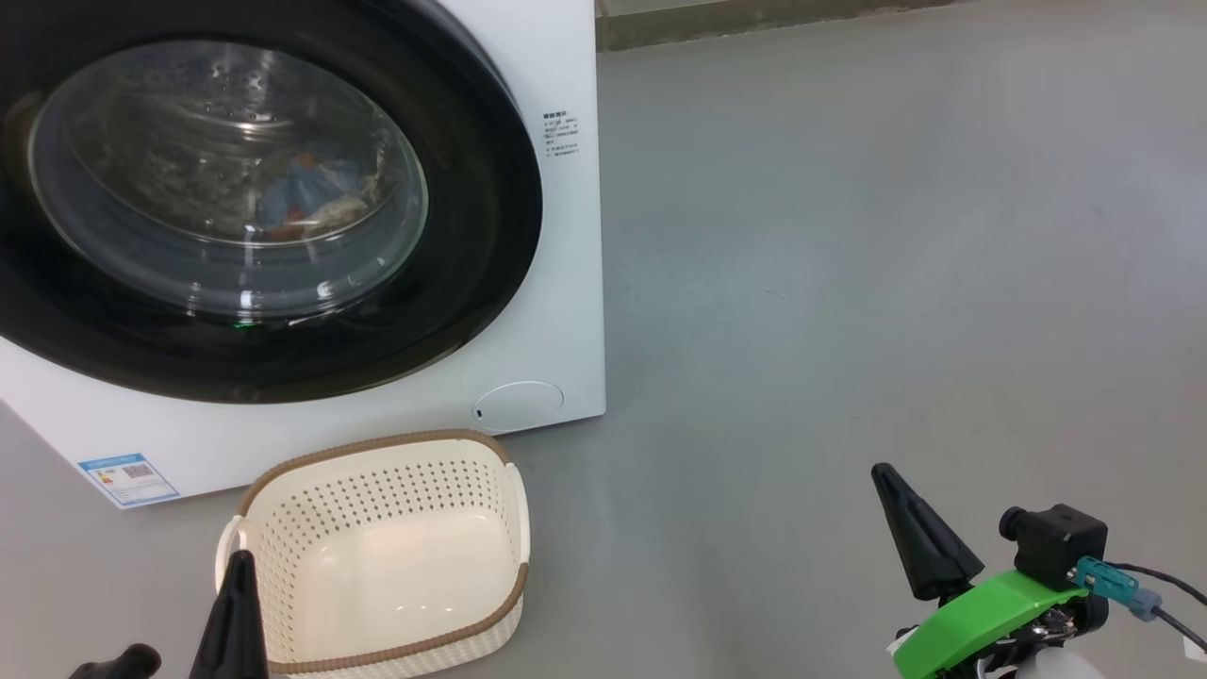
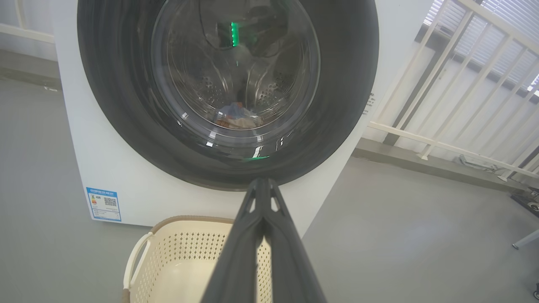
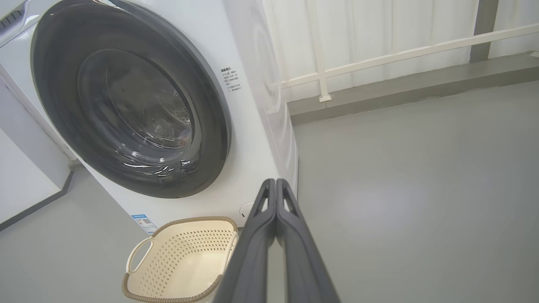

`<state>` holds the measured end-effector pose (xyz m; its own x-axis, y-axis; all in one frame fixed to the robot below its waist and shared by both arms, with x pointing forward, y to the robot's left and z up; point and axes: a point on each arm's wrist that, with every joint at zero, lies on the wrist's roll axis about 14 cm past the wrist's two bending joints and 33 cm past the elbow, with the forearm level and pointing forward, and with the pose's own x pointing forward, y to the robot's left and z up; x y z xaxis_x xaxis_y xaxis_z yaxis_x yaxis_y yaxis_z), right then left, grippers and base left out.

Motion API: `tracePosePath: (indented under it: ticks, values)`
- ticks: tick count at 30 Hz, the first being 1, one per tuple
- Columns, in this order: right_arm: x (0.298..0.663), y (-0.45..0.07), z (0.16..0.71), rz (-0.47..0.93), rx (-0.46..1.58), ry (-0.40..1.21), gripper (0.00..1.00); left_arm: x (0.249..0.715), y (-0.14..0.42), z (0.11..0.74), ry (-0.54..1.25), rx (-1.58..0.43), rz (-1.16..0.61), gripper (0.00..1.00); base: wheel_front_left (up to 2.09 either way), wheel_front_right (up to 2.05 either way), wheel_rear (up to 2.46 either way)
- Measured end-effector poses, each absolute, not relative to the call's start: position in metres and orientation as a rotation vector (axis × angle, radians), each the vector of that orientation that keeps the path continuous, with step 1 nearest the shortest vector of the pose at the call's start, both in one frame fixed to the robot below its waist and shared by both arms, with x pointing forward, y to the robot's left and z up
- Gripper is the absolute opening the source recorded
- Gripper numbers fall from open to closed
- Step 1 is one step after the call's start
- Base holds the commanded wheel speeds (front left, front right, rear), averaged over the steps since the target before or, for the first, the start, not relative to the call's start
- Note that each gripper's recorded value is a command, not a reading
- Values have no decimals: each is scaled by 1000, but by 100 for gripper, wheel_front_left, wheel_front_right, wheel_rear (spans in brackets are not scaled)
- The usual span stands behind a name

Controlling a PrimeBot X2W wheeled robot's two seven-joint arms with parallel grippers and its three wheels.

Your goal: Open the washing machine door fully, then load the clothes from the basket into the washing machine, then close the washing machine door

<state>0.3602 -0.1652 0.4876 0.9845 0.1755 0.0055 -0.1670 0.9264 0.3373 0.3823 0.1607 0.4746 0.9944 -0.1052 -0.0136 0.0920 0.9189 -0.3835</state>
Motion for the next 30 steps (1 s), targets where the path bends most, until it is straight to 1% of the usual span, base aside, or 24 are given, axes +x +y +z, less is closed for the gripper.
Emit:
tracePosePath:
  ticks: [30]
  values:
    - [370,-177,489,89,612,52,0,378,173,465,94,-650,-18,0,0,0,0]
